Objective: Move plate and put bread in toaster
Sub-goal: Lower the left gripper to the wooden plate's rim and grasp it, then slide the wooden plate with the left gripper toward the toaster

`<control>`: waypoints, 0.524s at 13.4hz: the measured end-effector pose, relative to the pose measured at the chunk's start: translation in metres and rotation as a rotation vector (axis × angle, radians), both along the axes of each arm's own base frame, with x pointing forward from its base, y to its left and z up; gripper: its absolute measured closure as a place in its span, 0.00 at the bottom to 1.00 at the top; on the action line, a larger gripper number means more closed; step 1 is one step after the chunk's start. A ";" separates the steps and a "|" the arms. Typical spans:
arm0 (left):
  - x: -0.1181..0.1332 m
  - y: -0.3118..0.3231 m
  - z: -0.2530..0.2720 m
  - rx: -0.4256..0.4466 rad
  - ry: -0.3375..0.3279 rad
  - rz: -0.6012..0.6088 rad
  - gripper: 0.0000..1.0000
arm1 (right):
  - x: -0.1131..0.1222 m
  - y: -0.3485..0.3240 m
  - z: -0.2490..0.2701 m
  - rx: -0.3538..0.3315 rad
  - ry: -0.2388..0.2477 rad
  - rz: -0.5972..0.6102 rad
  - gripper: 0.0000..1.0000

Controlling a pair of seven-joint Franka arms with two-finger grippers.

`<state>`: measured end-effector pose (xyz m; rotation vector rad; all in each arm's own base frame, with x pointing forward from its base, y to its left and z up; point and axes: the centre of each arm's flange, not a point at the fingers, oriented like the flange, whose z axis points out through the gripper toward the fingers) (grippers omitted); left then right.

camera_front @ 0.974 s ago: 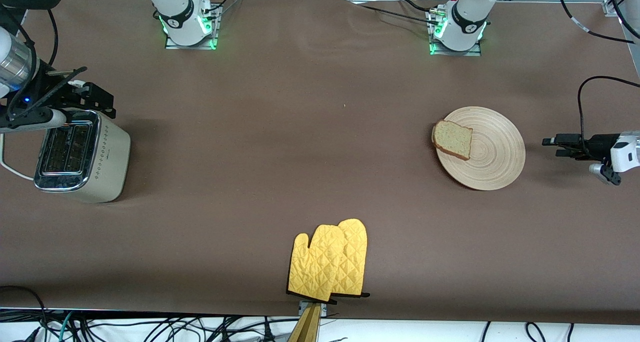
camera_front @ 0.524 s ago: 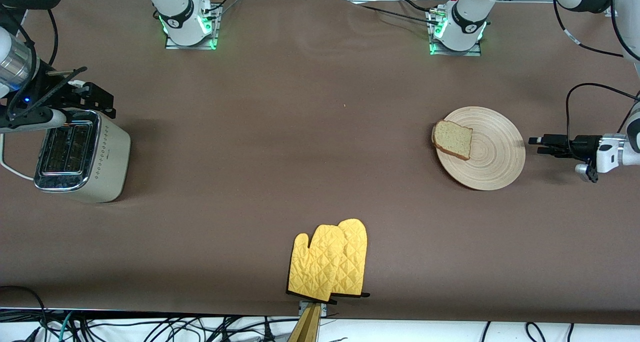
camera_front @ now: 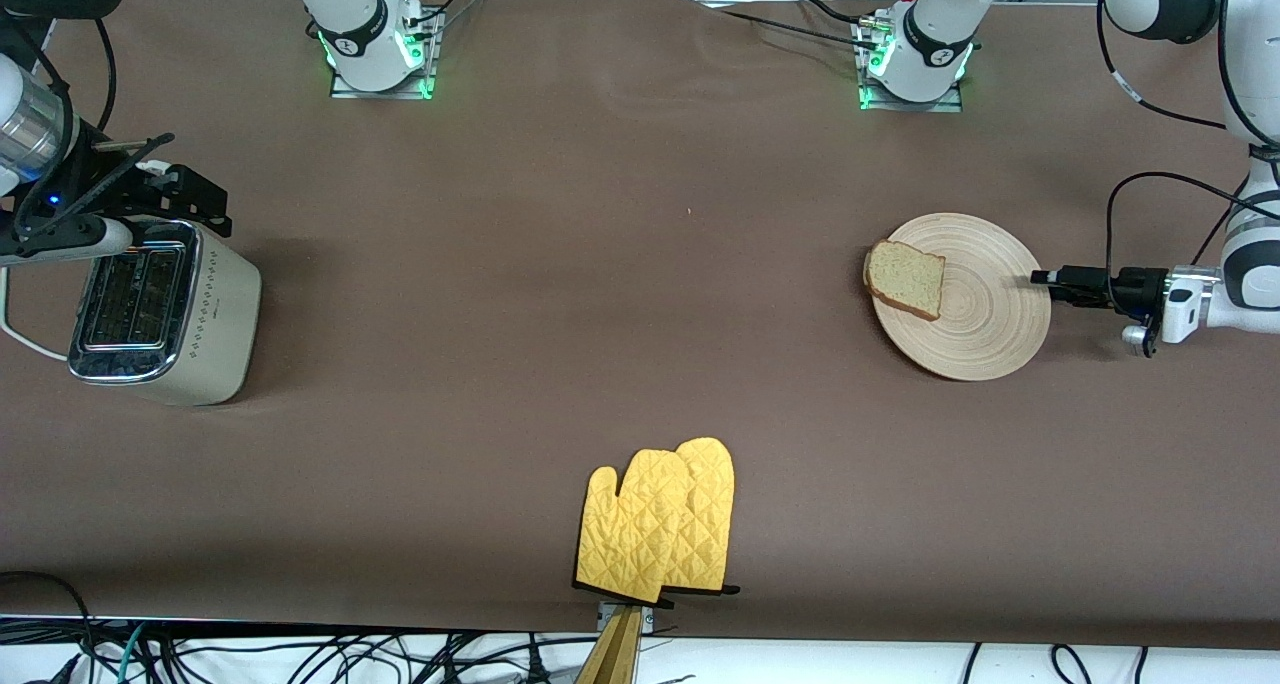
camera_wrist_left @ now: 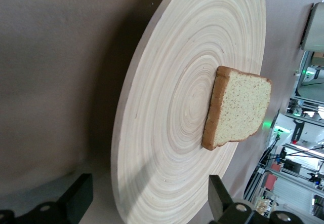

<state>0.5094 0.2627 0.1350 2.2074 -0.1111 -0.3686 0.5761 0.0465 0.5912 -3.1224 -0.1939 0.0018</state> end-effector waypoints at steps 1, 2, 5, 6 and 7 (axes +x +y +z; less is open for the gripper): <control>-0.002 -0.002 -0.004 -0.013 0.005 0.012 0.00 | 0.000 0.000 0.000 0.000 0.000 0.000 0.00; -0.005 -0.004 -0.008 -0.026 0.011 0.023 0.02 | 0.000 0.000 0.000 0.000 0.000 0.000 0.00; -0.013 -0.009 -0.018 -0.057 0.028 0.052 0.17 | 0.000 0.000 0.000 0.000 0.000 0.000 0.00; -0.015 -0.010 -0.021 -0.061 0.033 0.054 0.27 | 0.000 0.000 0.000 0.000 0.000 0.000 0.00; -0.016 -0.011 -0.023 -0.063 0.038 0.055 0.41 | 0.000 0.000 0.000 0.000 0.000 0.000 0.00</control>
